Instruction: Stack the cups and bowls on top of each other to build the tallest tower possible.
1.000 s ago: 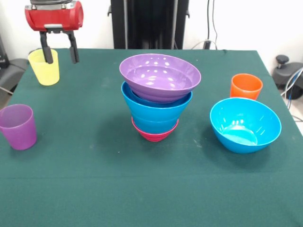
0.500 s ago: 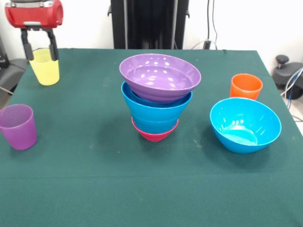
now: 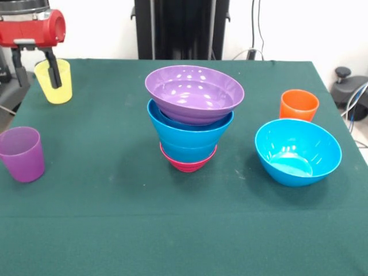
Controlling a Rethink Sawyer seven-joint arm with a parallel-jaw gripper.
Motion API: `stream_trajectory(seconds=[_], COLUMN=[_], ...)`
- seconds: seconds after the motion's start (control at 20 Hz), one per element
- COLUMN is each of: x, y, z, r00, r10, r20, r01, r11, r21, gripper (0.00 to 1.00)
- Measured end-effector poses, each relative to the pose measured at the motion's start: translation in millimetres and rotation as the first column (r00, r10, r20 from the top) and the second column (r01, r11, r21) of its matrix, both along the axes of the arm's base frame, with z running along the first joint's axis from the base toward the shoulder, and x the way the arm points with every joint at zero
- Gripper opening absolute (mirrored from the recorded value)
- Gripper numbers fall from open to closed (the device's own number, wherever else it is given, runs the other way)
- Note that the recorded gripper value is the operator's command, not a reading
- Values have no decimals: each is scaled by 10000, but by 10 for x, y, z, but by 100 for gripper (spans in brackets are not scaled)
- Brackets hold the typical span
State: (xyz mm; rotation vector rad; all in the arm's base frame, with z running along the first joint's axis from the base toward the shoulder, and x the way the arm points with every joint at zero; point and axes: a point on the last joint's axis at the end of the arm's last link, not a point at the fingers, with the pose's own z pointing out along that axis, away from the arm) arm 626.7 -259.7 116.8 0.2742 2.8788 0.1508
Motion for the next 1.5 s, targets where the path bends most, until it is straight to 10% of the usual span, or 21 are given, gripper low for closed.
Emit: stream_trajectory(seconds=[0.45,1.5], x=[438,836], y=[134,38], z=[6,307], r00=[9994,9992], r10=[95,181], r20=[344,361], r01=[-107,-194], r11=[9993,9991], r21=[347,370], gripper=[100,100])
